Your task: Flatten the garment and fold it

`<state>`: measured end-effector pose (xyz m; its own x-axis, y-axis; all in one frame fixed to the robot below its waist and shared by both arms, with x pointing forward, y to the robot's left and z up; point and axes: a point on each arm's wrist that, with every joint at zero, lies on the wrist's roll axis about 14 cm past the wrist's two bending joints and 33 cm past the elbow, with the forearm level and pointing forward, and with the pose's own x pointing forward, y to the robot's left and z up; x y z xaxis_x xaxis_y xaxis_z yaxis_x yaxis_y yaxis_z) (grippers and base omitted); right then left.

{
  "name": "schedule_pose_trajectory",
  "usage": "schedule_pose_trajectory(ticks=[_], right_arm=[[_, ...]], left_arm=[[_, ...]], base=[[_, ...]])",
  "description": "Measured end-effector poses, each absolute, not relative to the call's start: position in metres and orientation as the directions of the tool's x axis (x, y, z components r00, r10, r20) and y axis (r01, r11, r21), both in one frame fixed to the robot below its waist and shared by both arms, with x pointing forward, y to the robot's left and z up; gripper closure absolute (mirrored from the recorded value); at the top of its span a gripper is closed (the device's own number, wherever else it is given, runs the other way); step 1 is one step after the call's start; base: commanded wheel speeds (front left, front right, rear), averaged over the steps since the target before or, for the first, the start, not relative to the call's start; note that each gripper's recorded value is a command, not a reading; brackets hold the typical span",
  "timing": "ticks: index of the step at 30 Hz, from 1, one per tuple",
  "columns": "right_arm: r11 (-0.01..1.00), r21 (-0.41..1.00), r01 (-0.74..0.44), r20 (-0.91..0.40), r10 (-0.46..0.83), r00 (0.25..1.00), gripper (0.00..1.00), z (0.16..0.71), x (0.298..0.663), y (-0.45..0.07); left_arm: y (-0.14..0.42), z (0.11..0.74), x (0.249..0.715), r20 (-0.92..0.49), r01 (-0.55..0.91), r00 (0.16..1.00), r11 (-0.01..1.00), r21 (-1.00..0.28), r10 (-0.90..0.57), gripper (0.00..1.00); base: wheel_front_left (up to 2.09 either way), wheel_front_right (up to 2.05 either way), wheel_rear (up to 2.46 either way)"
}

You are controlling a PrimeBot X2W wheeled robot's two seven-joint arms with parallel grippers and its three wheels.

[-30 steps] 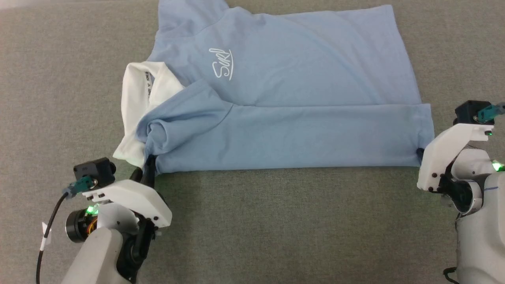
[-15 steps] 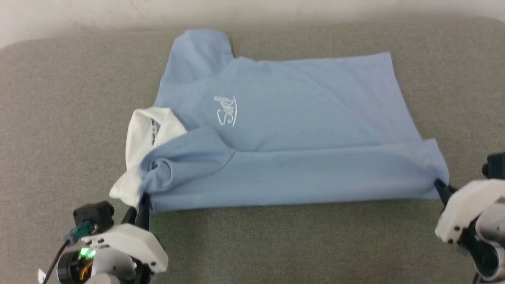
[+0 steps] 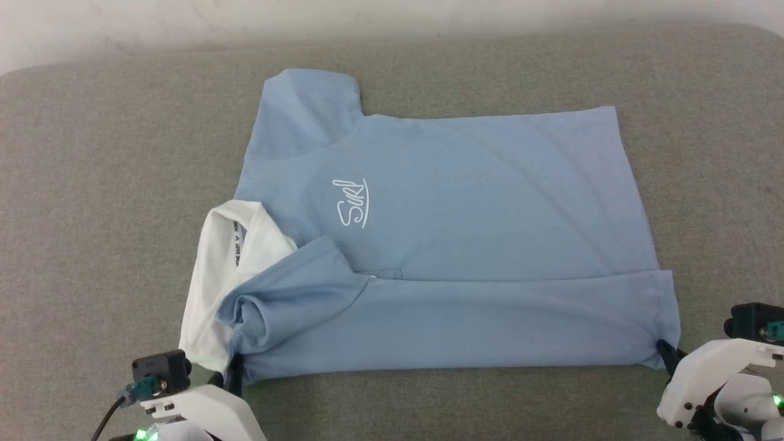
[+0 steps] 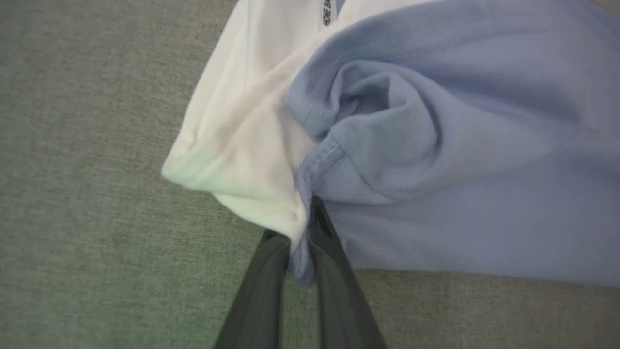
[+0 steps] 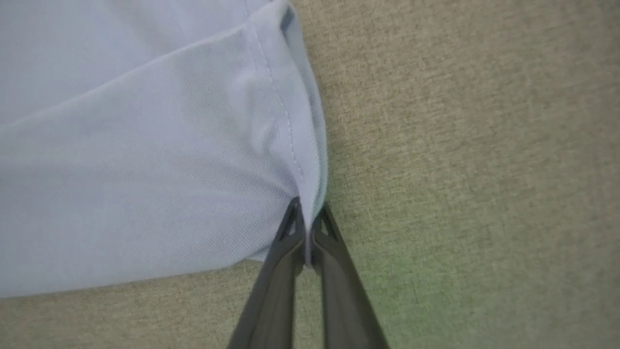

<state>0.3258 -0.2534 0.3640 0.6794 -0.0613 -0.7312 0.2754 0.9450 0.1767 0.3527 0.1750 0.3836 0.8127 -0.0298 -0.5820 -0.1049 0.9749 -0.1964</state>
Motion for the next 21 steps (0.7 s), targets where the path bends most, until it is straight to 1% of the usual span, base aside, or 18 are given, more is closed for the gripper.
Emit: schedule_pose_trajectory(ticks=[1,2,3,4,5,9,14,17,21], right_arm=[[0.944,0.178,0.277,-0.728,-0.062,0.682,1.0,0.363,0.327,-0.253],[0.943,0.179,0.279,-0.726,-0.065,0.685,0.98,0.362,0.327,-0.254],[0.943,0.181,0.279,-0.722,-0.066,0.689,0.69,0.362,0.328,-0.254],[0.943,0.182,0.278,-0.716,-0.067,0.695,0.18,0.362,0.329,-0.253],[0.943,0.183,0.277,-0.707,-0.069,0.703,0.0,0.364,0.33,-0.254],[0.944,0.197,0.265,-0.636,-0.083,0.767,0.0,0.378,0.339,-0.254],[0.958,0.2,0.204,-0.472,-0.089,0.877,0.0,0.415,0.356,-0.247],[0.969,0.188,0.158,-0.317,-0.092,0.944,0.0,0.446,0.369,-0.241],[0.985,0.143,0.097,-0.166,-0.073,0.983,0.0,0.472,0.381,-0.233]], left_arm=[[0.174,0.382,0.352,-0.589,-0.107,0.808,0.974,-0.199,-0.031,1.0],[0.174,0.379,0.35,-0.597,-0.108,0.802,0.974,-0.199,-0.033,0.82],[0.173,0.378,0.35,-0.601,-0.112,0.798,0.972,-0.208,-0.037,0.56],[0.173,0.378,0.349,-0.605,-0.117,0.795,0.97,-0.215,-0.039,0.08],[0.172,0.377,0.348,-0.607,-0.115,0.793,0.969,-0.219,-0.043,0.0],[0.173,0.381,0.344,-0.598,-0.12,0.801,0.965,-0.231,-0.044,0.0],[0.185,0.397,0.341,-0.544,-0.113,0.839,0.974,-0.199,-0.014,0.0],[0.187,0.42,0.353,-0.459,-0.074,0.888,0.984,-0.16,-0.008,0.0],[0.192,0.455,0.378,-0.309,-0.02,0.951,0.996,-0.084,-0.007,0.0]], base=[[0.0,0.0,0.0],[0.0,0.0,0.0],[0.0,0.0,0.0],[0.0,0.0,0.0],[0.0,0.0,0.0],[0.0,0.0,0.0],[0.0,0.0,0.0],[0.0,0.0,0.0],[0.0,0.0,0.0]])
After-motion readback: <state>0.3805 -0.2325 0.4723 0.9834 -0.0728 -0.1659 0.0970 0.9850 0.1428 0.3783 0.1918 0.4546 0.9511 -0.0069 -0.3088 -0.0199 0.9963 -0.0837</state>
